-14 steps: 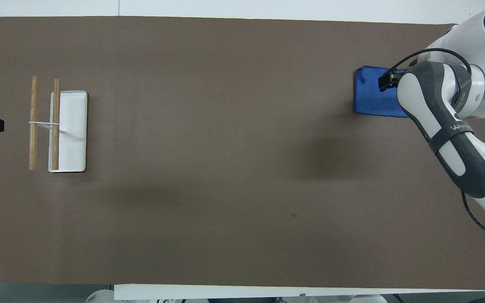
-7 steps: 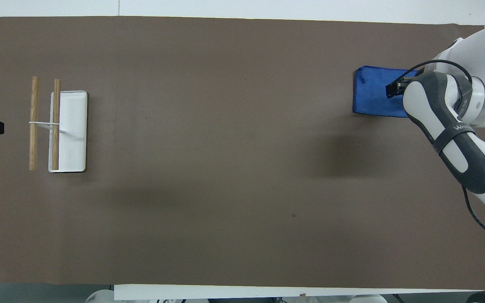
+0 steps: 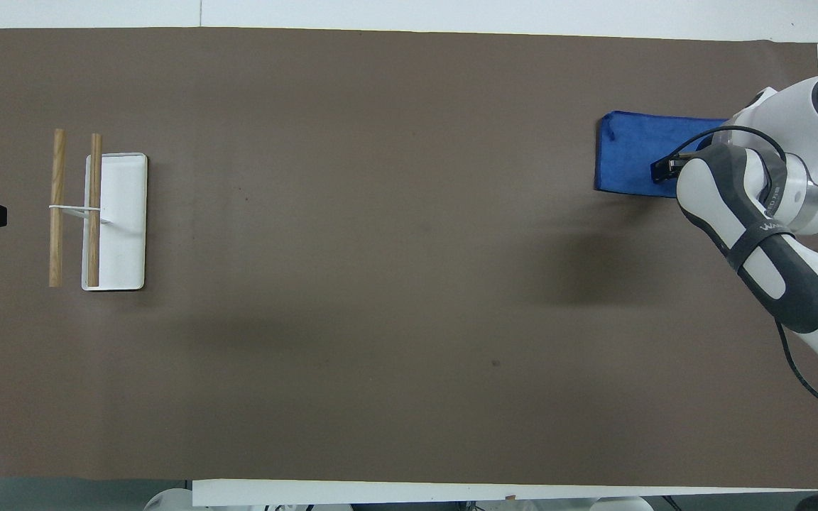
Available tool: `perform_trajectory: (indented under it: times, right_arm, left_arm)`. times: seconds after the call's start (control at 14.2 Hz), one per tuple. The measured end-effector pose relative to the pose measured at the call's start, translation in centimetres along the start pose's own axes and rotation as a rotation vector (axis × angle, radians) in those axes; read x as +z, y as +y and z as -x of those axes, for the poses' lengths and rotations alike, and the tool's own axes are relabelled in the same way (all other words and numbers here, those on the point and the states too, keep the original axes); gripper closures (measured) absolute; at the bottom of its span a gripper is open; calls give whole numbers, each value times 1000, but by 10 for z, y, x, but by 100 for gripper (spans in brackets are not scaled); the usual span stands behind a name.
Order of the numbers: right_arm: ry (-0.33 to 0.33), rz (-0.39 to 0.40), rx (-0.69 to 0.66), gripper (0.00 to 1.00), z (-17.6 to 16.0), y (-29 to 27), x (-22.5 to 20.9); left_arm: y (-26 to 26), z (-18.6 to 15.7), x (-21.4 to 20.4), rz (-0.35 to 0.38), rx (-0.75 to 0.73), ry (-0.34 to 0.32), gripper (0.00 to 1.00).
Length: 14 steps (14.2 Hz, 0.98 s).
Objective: Right arm passes towel to left arm to hang
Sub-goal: 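Reach the right gripper down to the blue towel's near edge, then grasp the blue towel with the right gripper and lift it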
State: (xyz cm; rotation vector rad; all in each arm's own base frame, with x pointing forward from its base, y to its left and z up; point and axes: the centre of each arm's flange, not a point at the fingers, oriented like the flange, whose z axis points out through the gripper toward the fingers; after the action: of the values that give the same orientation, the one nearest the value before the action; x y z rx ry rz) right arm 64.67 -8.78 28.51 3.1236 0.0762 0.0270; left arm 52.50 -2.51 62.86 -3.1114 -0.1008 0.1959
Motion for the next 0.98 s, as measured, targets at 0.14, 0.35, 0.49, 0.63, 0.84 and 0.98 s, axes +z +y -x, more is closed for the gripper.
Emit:
perform_trajectory:
  times: [0.14, 0.35, 0.49, 0.63, 0.84, 0.98]
  right_arm:
    - [-3, -1, 0, 23, 2, -1, 0]
    - [-1, -2, -1, 44, 5, -1, -3]
    - [0, -2, -30, 68, 6, -1, -6]
    - [0, -3, -70, 90, 7, -2, -6]
    - [-29, -19, -97, 95, 2, -11, -16]
    - [-63, -100, -90, 95, -12, -36, -49]
  left_arm:
    - [0, 0, 0, 0, 0, 0, 0]
    - [0, 0, 0, 0, 0, 0, 0]
    - [0, 0, 0, 0, 0, 0, 0]
    - [0, 0, 0, 0, 0, 0, 0]
    - [0, 0, 0, 0, -30, 1, 0]
    - [-1, -1, -1, 2, -99, 8, 0]
